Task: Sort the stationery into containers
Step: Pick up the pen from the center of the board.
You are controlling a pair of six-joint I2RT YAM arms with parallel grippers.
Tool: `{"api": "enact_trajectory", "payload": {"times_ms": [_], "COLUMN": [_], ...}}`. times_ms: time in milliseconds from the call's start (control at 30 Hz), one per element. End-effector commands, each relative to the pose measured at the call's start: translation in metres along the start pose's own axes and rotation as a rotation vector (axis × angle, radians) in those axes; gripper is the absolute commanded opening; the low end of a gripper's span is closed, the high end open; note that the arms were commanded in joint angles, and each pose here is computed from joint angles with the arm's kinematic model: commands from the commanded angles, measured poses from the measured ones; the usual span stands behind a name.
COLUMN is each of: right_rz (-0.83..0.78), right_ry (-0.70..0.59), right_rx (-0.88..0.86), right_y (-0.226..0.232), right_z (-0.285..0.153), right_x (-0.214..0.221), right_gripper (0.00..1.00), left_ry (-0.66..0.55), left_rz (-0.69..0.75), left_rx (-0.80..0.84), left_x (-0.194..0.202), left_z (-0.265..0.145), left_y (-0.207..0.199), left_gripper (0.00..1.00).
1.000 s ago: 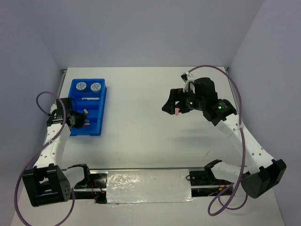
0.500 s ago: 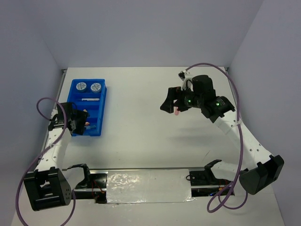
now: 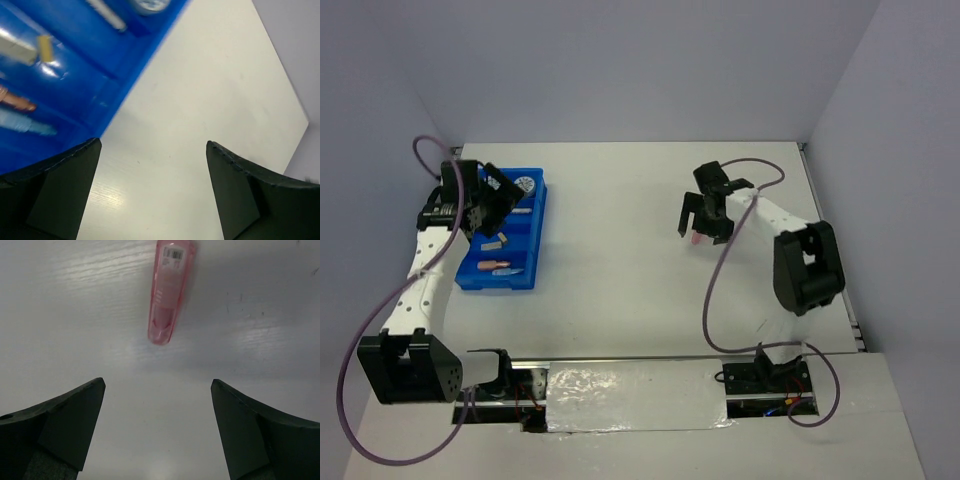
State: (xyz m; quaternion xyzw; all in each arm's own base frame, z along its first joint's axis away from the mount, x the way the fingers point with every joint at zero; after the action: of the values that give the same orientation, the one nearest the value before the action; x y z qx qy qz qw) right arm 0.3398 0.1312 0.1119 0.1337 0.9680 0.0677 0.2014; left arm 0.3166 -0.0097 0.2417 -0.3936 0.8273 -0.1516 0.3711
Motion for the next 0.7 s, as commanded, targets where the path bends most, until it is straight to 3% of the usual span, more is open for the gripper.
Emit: {"api": "enact_trajectory", "payload": {"times_ms": [0, 100, 267, 400, 467, 567, 667], "right_rz": [0.033, 0.031, 0.027, 0.029, 0.038, 0.027, -0.053], "right_ry": [-0.118, -0.085, -0.019, 0.026, 0.039, 0.053, 0.07], "right_rx": [0.057, 0.105, 0.167, 0.186, 0.192, 0.153, 0.028], "right_y": [0.007, 0.002, -0.007, -0.011, -0.013, -0.008, 0.01], "right_z": [0.002, 0.021, 0.053, 0.07, 0.074, 0.074, 0.071], "right_x": [-0.042, -0.044, -0.032, -0.022, -0.019, -0.015, -0.015], "right_gripper": [0.93, 0.92, 0.85, 0.63, 0.62, 0.52, 0.27], "left_ry": [0.072, 0.137, 0.173, 0.202, 0.205, 0.222, 0.269], "left_rz": [0.238, 0.28, 0.287, 0.306, 0.323, 0.34, 0.346], "left_rx": [0.094, 0.229, 0.289, 0.331, 0.33, 0.348, 0.355], "left_x": [0.006, 0.017, 0.028, 0.03, 0.028, 0.027, 0.033], "left_z": [-0.009, -0.016, -0.026, -0.032, -0.035, -0.037, -0.035], "left_y": [-0.02, -0.033, -0.033, -0.039, -0.04, -0.047, -0.055], "left_gripper": [0.99, 0.99, 0.99, 0.99, 0.99, 0.99, 0.99]}}
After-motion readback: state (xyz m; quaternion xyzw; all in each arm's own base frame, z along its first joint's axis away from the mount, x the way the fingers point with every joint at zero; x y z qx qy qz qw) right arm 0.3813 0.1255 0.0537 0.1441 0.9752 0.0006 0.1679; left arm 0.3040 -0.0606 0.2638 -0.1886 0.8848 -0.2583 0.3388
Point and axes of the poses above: each gripper's point midway between its finger pads, its own z axis out along the fingers, its own y axis along the line the jaws close on, x = y × z, the point moved 4 cm from there along -z, back along the fingers, and after that the axes turned 3 degrees about z, right-handed, at the moved point
